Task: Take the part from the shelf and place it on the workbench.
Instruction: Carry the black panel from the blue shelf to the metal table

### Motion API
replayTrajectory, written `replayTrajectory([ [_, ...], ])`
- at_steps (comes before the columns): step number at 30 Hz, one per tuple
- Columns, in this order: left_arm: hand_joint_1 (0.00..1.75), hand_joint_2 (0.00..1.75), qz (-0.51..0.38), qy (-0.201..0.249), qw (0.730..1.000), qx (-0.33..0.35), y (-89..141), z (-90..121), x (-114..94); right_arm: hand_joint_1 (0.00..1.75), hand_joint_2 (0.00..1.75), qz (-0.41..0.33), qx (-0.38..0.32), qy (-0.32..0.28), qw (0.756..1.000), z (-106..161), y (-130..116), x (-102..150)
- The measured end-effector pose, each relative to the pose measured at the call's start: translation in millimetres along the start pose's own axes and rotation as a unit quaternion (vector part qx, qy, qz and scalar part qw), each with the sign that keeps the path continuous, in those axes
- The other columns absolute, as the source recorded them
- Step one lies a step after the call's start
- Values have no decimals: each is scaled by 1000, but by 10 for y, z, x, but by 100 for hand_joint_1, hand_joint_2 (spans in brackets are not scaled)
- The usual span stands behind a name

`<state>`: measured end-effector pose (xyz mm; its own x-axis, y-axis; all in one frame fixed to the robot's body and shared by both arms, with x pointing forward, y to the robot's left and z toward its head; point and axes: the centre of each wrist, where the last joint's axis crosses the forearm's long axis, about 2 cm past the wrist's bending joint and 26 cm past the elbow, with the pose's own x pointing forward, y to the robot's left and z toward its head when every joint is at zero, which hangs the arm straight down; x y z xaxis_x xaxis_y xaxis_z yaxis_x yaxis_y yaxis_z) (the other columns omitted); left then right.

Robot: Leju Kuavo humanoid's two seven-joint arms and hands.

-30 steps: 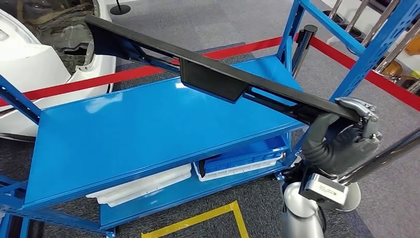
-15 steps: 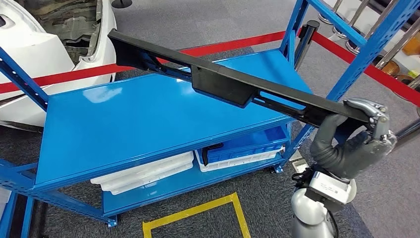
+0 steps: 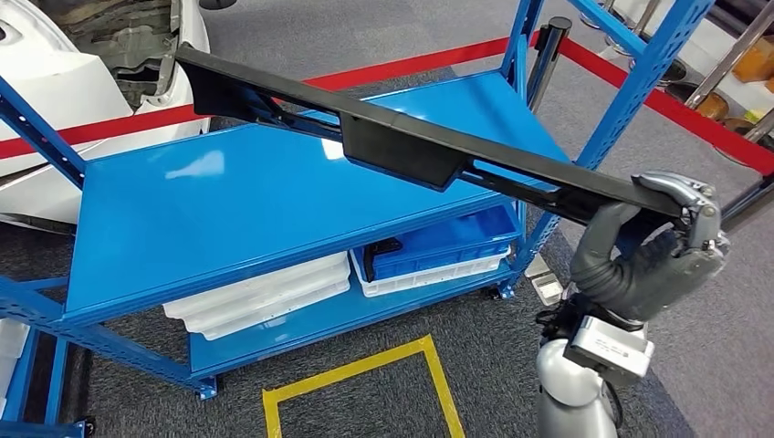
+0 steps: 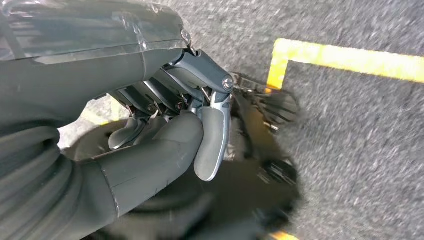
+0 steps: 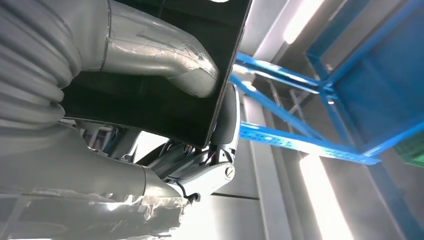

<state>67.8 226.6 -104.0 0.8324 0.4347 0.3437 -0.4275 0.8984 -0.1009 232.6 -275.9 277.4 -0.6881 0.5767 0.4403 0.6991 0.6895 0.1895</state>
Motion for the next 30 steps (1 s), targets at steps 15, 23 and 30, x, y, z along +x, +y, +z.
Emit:
replayTrajectory([
  [15, 175, 175, 4, -6, 1000, -14, -97, 21, -43, 175, 175, -1, 4, 0, 1000, -8, 33, -21],
  [23, 175, 175, 5, 1, 1000, -17, -131, 28, -58, 175, 175, -1, 4, 7, 1000, -12, 33, -18],
  [30, 175, 175, 3, 0, 1000, -19, -129, 28, -58, 175, 175, -1, 5, 9, 1000, -10, 23, -19],
])
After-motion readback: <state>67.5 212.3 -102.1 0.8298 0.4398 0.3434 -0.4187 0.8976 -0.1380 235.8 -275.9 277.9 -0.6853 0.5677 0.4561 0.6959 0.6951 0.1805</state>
